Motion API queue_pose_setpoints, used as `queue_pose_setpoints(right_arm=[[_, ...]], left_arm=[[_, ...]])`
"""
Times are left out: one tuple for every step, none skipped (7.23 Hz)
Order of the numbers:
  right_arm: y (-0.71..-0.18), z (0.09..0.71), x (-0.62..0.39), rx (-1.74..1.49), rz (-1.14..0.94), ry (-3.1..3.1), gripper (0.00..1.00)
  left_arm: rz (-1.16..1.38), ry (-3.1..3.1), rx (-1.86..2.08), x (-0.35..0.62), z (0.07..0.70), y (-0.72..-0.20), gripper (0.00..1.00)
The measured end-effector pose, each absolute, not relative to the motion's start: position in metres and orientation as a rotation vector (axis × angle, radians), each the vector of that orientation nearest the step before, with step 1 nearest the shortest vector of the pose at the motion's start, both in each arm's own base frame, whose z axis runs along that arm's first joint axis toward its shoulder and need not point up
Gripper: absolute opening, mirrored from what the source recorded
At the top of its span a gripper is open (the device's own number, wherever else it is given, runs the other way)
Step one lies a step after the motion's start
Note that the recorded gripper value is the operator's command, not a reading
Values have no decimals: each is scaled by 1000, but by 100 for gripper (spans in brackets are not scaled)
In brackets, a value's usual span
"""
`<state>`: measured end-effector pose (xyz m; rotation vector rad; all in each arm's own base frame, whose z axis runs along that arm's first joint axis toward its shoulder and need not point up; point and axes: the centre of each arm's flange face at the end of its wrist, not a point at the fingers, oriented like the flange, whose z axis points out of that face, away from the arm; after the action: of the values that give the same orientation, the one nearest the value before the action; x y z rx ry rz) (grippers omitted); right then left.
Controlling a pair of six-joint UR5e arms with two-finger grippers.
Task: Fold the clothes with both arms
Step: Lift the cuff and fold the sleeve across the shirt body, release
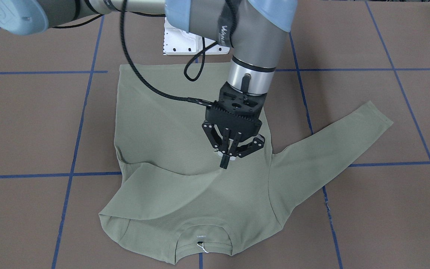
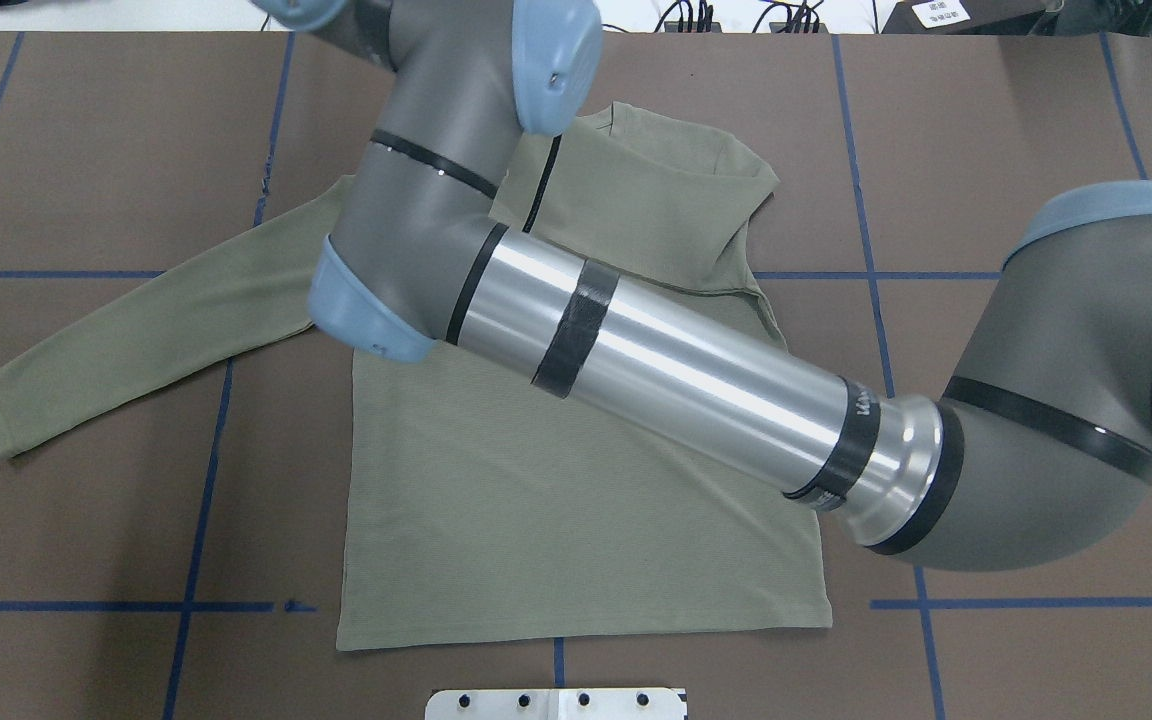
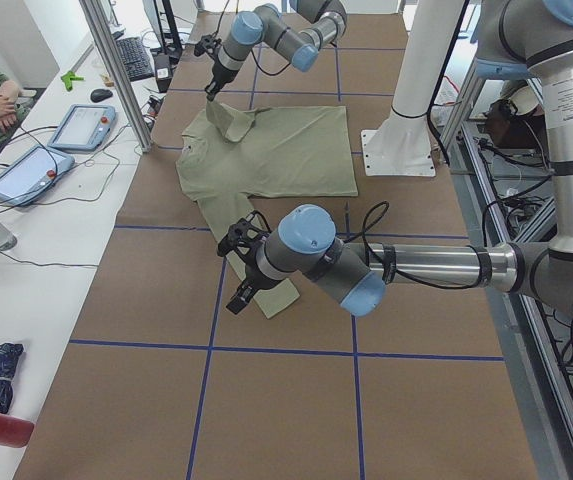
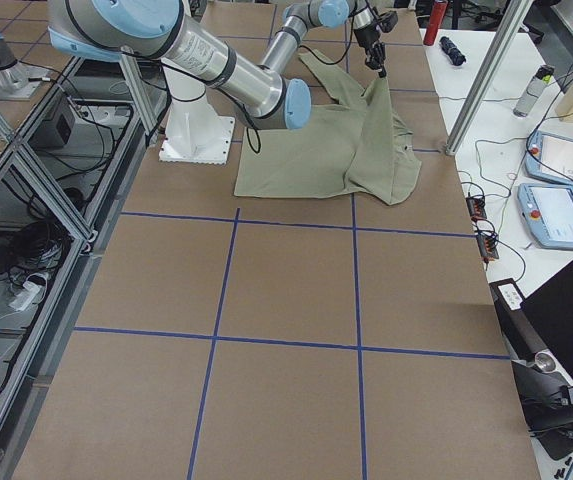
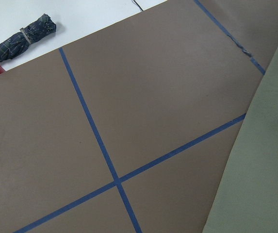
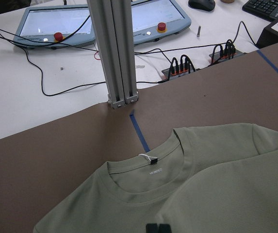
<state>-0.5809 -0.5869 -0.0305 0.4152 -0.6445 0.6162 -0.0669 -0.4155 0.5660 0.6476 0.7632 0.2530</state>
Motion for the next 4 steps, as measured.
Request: queue_pose_setpoints(right_arm=[[-569,-32,-611,423,615,-660,0],[-550,-44,-629,421,603,-684,0],[-532,-64,-639,418,588,-715,0],[-519,-84,-644,417,576,-743,0]], left_arm=[[252,763,646,-67,567,-415,100],[251,763,646,-67,567,-415,100],[250,763,644,-67,568,-415,100],[250,763,643,-67,569,-416,100]])
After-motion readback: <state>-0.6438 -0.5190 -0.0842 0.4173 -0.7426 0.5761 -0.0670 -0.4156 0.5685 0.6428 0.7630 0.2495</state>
